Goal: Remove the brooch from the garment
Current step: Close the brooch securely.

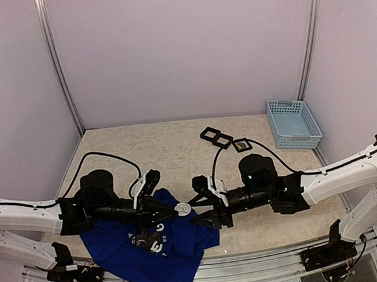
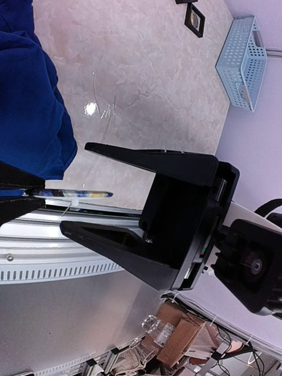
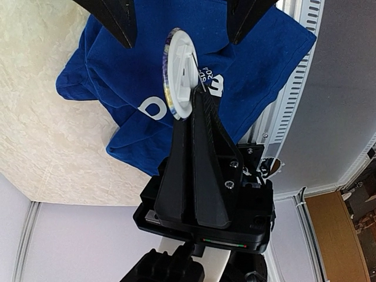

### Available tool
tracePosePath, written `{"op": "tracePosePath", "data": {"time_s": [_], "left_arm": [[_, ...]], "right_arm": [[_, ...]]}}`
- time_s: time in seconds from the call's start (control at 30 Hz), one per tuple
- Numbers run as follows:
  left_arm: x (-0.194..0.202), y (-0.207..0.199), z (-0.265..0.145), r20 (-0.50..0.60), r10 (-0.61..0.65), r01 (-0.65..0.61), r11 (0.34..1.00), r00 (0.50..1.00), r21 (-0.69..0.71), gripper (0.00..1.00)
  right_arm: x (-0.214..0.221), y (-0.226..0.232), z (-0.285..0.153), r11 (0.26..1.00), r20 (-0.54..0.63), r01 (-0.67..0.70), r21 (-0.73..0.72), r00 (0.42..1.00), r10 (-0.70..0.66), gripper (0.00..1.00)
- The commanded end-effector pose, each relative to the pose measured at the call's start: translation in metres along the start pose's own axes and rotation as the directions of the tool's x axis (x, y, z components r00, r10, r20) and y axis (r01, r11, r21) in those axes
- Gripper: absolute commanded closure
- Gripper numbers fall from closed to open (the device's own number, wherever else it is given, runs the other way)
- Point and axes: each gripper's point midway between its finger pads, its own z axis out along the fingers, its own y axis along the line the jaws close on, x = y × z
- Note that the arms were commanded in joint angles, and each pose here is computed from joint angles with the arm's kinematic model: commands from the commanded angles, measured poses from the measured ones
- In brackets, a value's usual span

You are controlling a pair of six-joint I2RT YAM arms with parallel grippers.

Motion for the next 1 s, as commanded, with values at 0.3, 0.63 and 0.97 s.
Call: {"op": "tracePosePath", "data": {"time_s": [0.3, 0.63, 0.97], "left_arm": [[0.0037, 0.0008, 0.0043, -0.008, -0.018, 0.018, 1.000, 1.000, 0.017, 1.00], [0.0046, -0.0006, 0.0062, -0.013, -0.019, 0.019, 0.999, 1.000, 0.028, 1.00], [0.0080, -0.0020, 0.0095, -0.026, -0.017, 0.018, 0.999, 1.000, 0.035, 1.00]], "right_arm": [[-0.0010, 0.0022, 0.0107, 1.000, 0.005, -0.007, 0.001, 1.000, 0.007, 0.64], [-0.0001, 0.0023, 0.0134, 1.000, 0.002, -0.018, -0.004, 1.000, 0.018, 0.75], [-0.0017, 0.0019, 0.0128, 1.000, 0.014, -0.026, 0.000, 1.000, 0.026, 0.79]]}}
